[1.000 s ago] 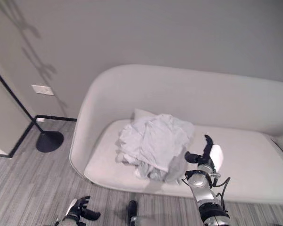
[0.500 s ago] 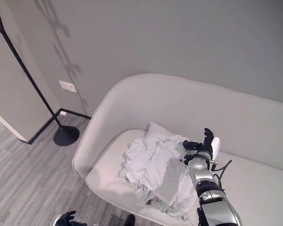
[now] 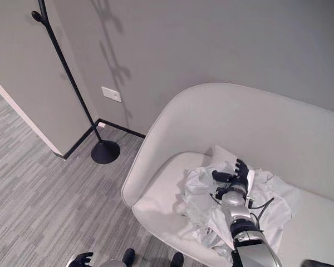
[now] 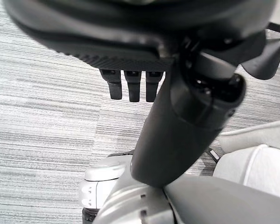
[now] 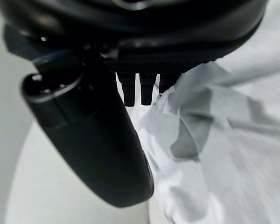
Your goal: Hang the clothes on the sofa on the clothes rack.
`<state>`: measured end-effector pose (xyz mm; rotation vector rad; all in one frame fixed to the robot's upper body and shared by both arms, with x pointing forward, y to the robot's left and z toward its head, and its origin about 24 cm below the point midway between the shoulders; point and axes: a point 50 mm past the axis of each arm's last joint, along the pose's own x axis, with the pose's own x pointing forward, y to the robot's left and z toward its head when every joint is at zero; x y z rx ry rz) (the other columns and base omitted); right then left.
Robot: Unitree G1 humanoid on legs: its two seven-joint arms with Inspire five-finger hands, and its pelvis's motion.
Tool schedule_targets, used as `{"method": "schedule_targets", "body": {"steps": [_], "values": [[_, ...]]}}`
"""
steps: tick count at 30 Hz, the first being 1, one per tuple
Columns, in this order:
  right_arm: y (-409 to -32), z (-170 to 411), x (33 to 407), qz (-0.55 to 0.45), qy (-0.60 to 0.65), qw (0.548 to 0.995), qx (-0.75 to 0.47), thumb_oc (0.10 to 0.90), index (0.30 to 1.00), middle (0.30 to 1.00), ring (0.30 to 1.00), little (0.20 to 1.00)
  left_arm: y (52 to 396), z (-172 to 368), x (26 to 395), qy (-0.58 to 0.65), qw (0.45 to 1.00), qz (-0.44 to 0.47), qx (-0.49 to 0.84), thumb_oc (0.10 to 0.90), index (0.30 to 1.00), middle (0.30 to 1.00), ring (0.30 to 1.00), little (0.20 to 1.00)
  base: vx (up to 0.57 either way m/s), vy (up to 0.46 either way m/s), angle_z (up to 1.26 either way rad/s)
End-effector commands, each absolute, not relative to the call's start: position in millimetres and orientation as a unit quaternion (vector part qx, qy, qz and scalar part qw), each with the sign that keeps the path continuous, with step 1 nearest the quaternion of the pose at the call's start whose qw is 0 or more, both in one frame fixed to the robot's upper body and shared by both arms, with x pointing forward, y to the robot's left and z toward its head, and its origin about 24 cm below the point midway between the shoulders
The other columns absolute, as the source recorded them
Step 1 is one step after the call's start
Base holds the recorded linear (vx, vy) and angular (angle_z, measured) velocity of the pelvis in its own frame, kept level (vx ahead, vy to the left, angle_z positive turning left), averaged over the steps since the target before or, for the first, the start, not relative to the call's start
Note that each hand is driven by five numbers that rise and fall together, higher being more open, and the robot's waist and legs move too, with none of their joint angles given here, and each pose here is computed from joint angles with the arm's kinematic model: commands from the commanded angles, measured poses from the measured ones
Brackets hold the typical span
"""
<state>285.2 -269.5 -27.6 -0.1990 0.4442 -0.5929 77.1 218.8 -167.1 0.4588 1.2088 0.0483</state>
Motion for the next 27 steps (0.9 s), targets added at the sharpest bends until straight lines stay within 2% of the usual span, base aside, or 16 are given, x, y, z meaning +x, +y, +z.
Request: {"method": "schedule_targets", "body": {"steps": [1,4,7,8,11,17,21,27], "values": [[-278.4,2.5,304.4,-0.294,0.148,0.936,-0.126,0.800,0.900,0.900,0.900,0.900,207.2,-171.7,66.8,0.582,0.785,-0.003,0.213,0.800,0.900,0.900,0.900,0.900,0.03,0.021,0.04],[-283.5,3.8,301.2,-0.307,0.142,0.932,-0.132,0.800,0.900,0.900,0.900,0.900,205.6,-172.1,65.3,0.582,0.786,-0.003,0.210,0.800,0.900,0.900,0.900,0.900,0.04,0.019,0.04],[-298.7,27.6,297.1,-0.332,0.082,0.920,-0.189,0.800,0.900,0.900,0.900,0.900,205.2,-172.2,63.7,0.581,0.788,0.006,0.204,0.800,0.900,0.900,0.900,0.900,0.04,0.014,0.03],[-309.4,47.8,292.2,-0.350,0.030,0.905,-0.238,0.800,0.900,0.900,0.900,0.900,205.7,-171.9,64.5,0.578,0.789,0.007,0.208,0.800,0.900,0.900,0.900,0.900,0.02,0.004,0.04],[-325.7,72.5,278.7,-0.376,-0.029,0.881,-0.286,0.800,0.900,0.900,0.900,0.900,206.6,-171.2,66.8,0.571,0.791,0.001,0.218,0.800,0.900,0.900,0.900,0.900,0.01,0.000,0.01],[-333.1,101.4,255.6,-0.383,-0.099,0.846,-0.359,0.800,0.900,0.900,0.900,0.900,206.0,-170.5,69.6,0.562,0.795,-0.016,0.228,0.800,0.900,0.900,0.900,0.900,0.00,0.000,-0.06],[-337.8,96.1,245.5,-0.378,-0.079,0.825,-0.411,0.800,0.900,0.900,0.900,0.900,203.4,-170.4,71.0,0.554,0.798,-0.030,0.235,0.800,0.900,0.900,0.900,0.900,-0.01,0.001,-0.15],[-342.4,57.2,241.3,-0.387,0.008,0.849,-0.360,0.800,0.900,0.900,0.900,0.900,201.7,-171.5,66.0,0.560,0.793,-0.033,0.237,0.800,0.900,0.900,0.900,0.900,0.00,-0.002,-0.04]]}}
